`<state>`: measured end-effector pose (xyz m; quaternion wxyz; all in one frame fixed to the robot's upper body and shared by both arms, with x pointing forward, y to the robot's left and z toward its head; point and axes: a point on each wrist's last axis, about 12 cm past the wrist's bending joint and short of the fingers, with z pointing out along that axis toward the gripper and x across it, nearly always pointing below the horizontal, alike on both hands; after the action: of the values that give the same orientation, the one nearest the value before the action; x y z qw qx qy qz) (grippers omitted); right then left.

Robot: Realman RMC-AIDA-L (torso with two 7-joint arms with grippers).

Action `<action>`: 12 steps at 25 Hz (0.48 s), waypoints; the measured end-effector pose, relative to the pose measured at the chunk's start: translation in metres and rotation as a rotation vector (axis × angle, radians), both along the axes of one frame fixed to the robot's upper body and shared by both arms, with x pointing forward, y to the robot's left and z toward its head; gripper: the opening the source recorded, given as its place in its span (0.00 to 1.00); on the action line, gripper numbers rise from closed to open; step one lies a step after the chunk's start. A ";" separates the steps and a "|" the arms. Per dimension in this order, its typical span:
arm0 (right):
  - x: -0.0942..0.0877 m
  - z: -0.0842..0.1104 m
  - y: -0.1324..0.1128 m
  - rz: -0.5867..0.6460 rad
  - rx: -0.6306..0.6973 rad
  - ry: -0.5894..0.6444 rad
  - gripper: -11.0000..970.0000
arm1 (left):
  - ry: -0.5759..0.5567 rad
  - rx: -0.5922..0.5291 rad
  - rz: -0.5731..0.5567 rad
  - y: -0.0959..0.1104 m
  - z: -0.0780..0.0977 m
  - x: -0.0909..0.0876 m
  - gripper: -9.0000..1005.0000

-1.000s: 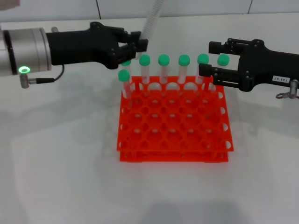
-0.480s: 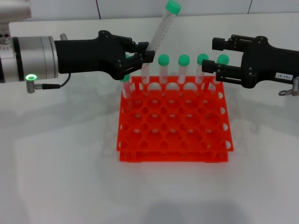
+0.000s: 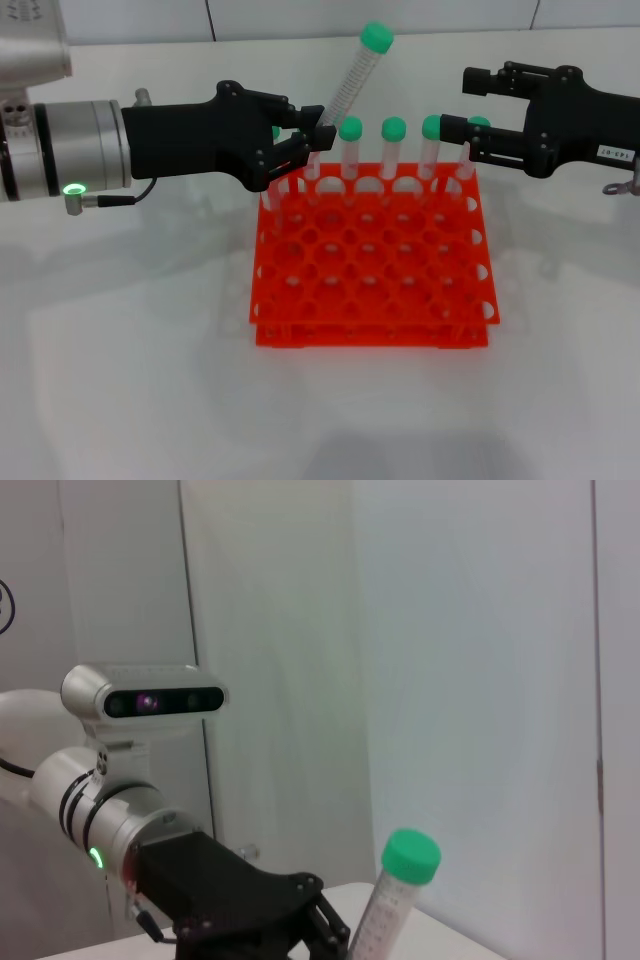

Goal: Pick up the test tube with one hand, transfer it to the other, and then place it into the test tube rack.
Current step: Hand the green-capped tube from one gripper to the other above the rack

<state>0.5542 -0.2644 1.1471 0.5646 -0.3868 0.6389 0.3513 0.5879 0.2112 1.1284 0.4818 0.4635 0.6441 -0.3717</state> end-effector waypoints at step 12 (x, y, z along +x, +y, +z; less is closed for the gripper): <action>0.003 0.002 0.000 -0.005 0.000 -0.010 0.66 | -0.052 0.007 -0.012 0.000 -0.005 -0.002 0.20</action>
<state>0.5571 -0.2641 1.1496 0.5685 -0.3870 0.6372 0.3479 0.5860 0.2112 1.1237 0.4943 0.4786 0.6298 -0.3604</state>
